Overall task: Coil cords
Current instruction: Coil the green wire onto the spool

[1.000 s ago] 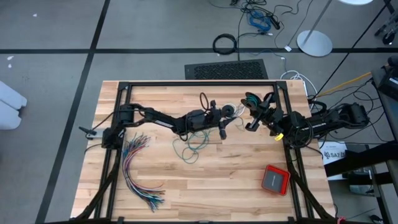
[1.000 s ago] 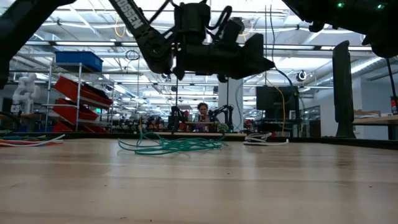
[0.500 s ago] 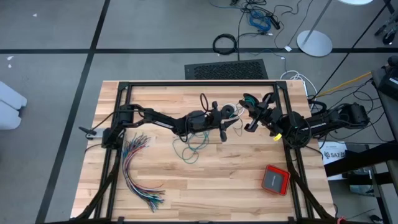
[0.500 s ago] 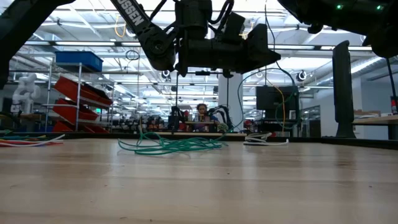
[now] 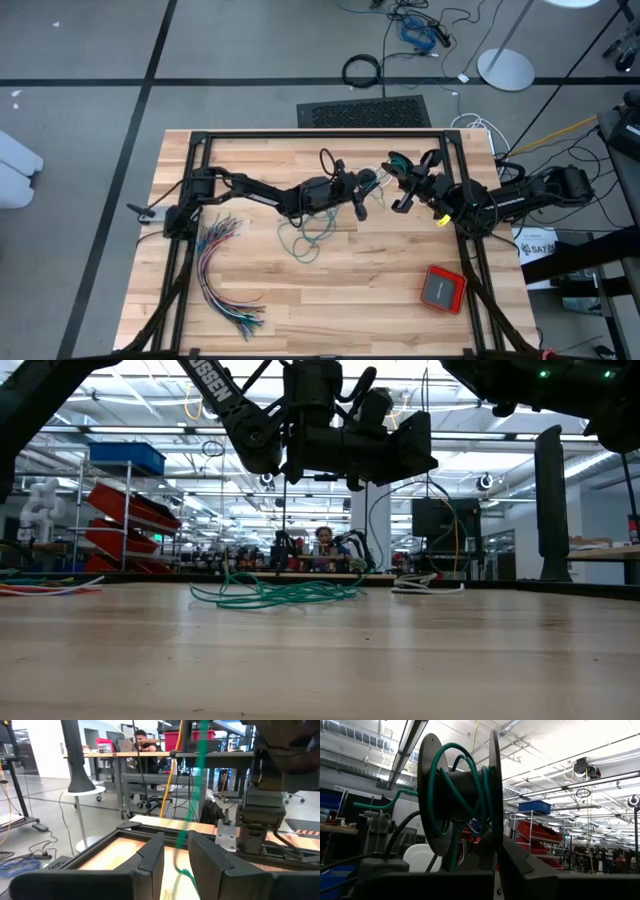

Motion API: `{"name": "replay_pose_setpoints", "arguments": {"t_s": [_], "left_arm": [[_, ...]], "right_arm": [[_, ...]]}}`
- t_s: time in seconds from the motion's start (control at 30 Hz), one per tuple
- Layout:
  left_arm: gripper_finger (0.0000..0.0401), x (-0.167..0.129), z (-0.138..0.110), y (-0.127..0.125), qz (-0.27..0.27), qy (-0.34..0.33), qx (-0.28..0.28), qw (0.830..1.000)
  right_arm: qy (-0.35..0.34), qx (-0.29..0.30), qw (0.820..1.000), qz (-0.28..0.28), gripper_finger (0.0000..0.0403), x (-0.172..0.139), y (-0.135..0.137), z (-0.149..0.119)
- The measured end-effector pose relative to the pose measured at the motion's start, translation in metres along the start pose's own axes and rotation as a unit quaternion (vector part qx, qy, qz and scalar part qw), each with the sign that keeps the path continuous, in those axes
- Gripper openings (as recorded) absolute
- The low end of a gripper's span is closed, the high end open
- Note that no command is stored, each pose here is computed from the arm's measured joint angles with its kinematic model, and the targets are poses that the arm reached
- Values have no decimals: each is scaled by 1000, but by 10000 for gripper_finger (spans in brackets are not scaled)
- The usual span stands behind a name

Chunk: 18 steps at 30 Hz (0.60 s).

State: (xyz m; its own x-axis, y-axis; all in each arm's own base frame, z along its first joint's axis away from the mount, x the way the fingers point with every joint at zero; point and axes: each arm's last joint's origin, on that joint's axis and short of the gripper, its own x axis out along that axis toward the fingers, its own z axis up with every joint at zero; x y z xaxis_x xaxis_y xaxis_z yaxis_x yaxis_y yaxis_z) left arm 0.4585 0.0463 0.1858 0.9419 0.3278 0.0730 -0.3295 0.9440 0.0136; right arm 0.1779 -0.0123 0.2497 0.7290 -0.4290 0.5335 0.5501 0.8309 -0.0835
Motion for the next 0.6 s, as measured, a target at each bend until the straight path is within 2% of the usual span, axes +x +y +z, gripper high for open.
{"name": "replay_pose_setpoints", "arguments": {"t_s": [0.3,0.6], "left_arm": [[92,0,-1,1,18,6,19,1000],[72,-3,-8,-9,3,39,38,999]], "right_arm": [[3,-1,1000,1,0,0,0,-1],[8,0,1000,3,0,0,1,-2]]}}
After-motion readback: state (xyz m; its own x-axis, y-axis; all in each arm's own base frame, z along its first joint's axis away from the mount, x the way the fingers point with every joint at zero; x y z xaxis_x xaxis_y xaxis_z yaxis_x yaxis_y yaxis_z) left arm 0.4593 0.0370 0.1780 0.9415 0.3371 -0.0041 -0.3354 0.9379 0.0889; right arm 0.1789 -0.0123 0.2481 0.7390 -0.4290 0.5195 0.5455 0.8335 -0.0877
